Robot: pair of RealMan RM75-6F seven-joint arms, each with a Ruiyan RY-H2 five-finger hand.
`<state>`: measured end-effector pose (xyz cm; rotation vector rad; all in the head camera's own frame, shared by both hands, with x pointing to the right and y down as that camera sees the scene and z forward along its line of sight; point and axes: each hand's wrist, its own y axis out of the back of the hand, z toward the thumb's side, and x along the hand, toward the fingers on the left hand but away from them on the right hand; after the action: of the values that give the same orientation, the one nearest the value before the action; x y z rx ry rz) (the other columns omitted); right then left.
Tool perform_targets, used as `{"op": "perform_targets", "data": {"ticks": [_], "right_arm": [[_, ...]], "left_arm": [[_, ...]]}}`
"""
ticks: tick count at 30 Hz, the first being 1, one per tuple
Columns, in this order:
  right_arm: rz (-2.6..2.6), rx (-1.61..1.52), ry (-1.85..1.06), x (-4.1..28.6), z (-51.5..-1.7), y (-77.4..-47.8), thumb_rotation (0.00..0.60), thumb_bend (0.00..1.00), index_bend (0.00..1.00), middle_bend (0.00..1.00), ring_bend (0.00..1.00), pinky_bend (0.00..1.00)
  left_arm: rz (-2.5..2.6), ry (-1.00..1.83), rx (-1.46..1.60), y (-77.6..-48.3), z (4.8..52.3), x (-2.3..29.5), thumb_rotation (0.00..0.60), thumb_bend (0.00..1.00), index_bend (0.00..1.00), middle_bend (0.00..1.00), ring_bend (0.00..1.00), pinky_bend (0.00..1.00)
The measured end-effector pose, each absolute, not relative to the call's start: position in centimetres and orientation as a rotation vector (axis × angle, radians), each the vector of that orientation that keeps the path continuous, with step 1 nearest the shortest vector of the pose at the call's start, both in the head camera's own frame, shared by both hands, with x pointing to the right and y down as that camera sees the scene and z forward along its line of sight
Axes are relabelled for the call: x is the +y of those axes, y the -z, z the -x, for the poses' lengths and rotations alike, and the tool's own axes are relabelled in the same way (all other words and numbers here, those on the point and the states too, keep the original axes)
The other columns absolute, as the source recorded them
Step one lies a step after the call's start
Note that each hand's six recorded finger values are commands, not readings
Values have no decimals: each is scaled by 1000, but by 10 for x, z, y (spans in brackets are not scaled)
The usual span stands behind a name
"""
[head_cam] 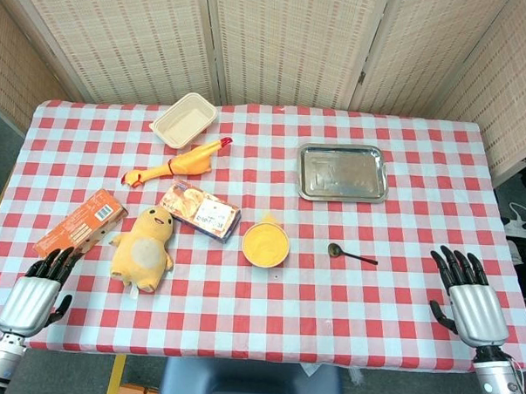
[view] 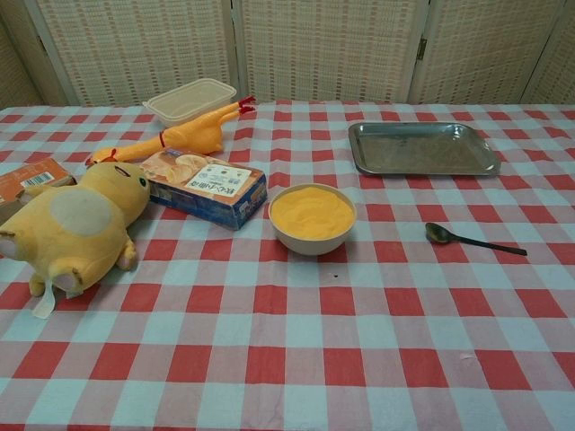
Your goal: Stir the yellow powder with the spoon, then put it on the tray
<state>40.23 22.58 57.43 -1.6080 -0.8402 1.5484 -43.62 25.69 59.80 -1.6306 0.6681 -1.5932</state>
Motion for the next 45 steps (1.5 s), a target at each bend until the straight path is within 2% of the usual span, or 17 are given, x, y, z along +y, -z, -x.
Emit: {"op": "perform_targets", "data": {"ticks": [3,7,10,18,26,33,41,45], "right_arm": [[1622,-900,-1542,220,-399,-582,600,296,112,0,0,20],[1638,-956,-1535,202,-389,-600,600,381,300,0,0,21],[1663,-941,-1552,182,-375,-621,600,384,379,0,0,21],[1674,-761,-1622,141,-314,-675,600,383,402,0,0,20],[1715,-647,-1650,142,-254,-716,600,304,379,0,0,20],[1695,-610,-1674,153,-255,-727,600,265,349,0,0,21],[1684,-615,-1689,157,-259,-732,600,266,445,1,0,20],[1685,-620,-1701,158,-261,-738,600,271,454,2,0,20]], "left_arm": [[1637,1607,678,-599,439,256,600,457,0,0,0,199],[1656,1609,685,-600,441,254,600,459,0,0,0,199],[1671,1608,682,-600,441,253,600,466,0,0,0,199],[1706,1624,692,-600,450,254,600,467,0,0,0,199],[1729,1631,691,-600,454,253,600,466,0,0,0,200],[1740,1638,681,-604,455,253,600,467,0,0,0,200],[1744,1641,679,-605,455,253,600,466,0,0,0,200],[1745,1642,672,-606,455,253,600,474,0,0,0,200]]}}
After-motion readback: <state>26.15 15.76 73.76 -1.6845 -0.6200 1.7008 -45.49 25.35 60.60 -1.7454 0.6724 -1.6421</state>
